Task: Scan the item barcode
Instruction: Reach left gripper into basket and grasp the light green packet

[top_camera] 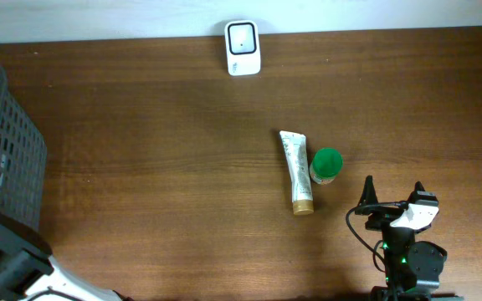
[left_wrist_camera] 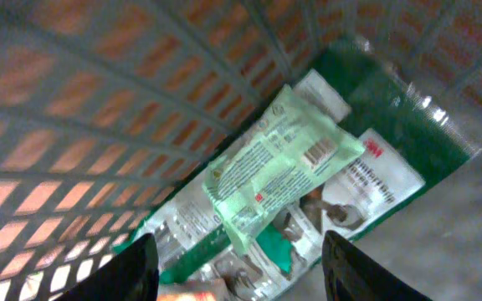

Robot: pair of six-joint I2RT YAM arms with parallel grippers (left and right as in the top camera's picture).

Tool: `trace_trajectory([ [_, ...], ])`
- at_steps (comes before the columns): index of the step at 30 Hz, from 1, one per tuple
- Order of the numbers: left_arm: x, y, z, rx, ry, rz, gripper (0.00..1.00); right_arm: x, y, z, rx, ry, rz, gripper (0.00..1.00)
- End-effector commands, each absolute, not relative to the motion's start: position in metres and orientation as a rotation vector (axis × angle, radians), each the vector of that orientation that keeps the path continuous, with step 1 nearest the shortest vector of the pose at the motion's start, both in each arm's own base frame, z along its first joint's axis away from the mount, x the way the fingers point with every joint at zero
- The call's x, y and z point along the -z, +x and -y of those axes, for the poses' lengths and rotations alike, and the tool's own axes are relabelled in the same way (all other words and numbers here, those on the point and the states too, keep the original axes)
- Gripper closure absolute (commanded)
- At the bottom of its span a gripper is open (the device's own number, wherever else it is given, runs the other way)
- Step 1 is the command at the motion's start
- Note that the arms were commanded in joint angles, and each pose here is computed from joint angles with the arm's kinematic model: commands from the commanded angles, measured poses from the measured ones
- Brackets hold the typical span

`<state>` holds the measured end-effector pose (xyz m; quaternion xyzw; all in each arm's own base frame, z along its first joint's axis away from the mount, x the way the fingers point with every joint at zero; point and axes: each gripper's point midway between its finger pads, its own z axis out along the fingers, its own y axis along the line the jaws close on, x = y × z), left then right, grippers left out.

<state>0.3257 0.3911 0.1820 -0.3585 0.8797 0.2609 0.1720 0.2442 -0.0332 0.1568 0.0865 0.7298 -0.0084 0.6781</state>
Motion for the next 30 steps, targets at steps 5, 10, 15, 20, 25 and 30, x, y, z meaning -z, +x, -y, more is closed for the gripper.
trace_trajectory([
  [5, -0.099, 0.328, -0.391, -0.695, -0.835, -2.774, 0.4, -0.153, 0.244, 0.037, 0.033, 0.209, -1.646, 0.02],
  [10, -0.066, 0.329, -0.392, -0.671, -0.806, -2.844, 0.43, -0.153, 0.244, 0.037, 0.033, 0.209, -1.646, 0.02],
  [15, -0.044, 0.332, -0.397, -0.666, -0.784, -2.867, 0.43, -0.153, 0.244, 0.037, 0.033, 0.209, -1.646, 0.02],
  [20, -0.038, 0.336, -0.401, -0.675, -0.779, -2.857, 0.52, -0.153, 0.244, 0.037, 0.033, 0.209, -1.646, 0.02],
  [25, -0.046, 0.325, -0.411, -0.811, -0.805, -2.863, 0.77, -0.153, 0.244, 0.037, 0.033, 0.209, -1.646, 0.02],
  [30, -0.051, 0.321, -0.407, -0.828, -0.802, -2.883, 1.0, -0.153, 0.244, 0.037, 0.033, 0.209, -1.646, 0.02],
])
